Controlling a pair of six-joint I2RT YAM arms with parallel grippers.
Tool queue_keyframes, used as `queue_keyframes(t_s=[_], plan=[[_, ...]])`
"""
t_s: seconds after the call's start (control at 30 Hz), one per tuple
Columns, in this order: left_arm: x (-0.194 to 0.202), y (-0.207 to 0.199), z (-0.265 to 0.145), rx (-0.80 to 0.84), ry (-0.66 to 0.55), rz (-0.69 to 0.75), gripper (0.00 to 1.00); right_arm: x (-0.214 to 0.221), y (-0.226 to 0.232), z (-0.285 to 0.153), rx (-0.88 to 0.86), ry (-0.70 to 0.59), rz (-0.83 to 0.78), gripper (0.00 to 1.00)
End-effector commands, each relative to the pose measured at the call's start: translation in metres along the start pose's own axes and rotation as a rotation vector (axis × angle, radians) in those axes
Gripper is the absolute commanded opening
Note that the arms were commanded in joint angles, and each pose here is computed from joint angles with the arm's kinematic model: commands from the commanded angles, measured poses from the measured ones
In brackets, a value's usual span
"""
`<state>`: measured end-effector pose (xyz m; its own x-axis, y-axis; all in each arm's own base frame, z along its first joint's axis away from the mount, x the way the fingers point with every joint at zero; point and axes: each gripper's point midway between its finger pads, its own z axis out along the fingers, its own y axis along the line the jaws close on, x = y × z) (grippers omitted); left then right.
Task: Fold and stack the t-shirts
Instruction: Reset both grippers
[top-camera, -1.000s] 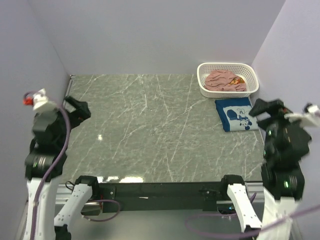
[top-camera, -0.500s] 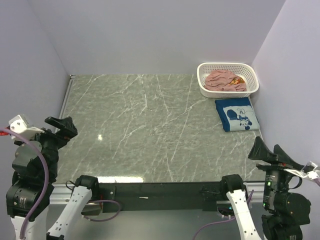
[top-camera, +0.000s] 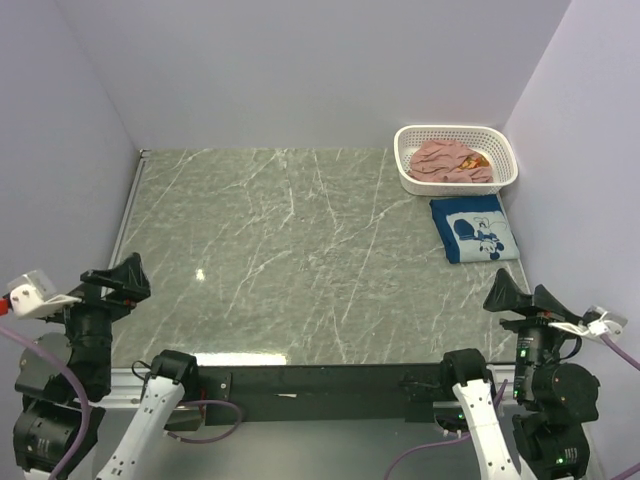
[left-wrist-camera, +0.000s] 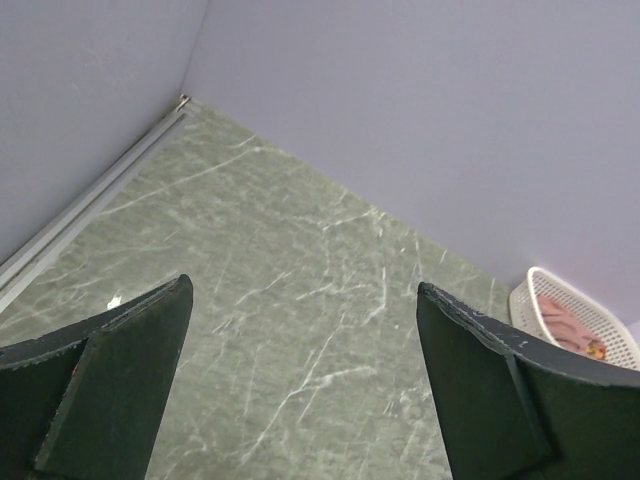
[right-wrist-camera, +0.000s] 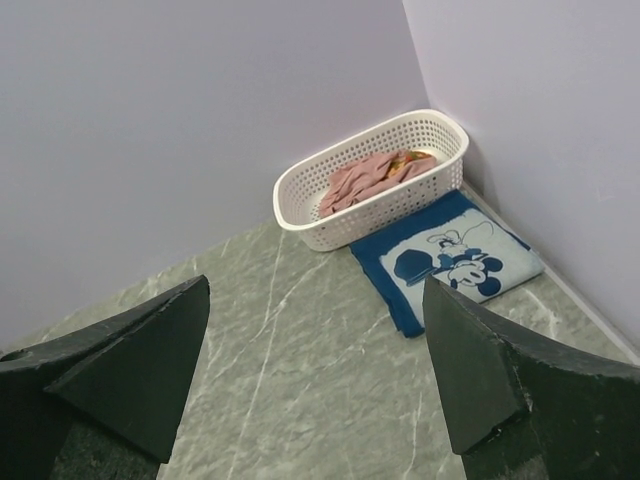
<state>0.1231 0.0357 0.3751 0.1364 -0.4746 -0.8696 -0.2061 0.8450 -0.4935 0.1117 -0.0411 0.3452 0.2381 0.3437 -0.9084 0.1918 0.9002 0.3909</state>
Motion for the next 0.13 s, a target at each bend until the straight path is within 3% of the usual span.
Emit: queue_keyframes(t_s=[0.0, 0.1], plan=[[-0.0162, -0.0095, -0.0024, 0.058, -0.072, -0.01, 0.99, -0.0111, 0.0011, -0.0083, -0.035, -0.066, 0.012, 0.93], [-0.019, -0.0094, -0.0062, 0.069, -0.084, -0.008, 0.99, -0.0084, 0.002, -0.007, -0.042, -0.065, 0.011, 0.93]])
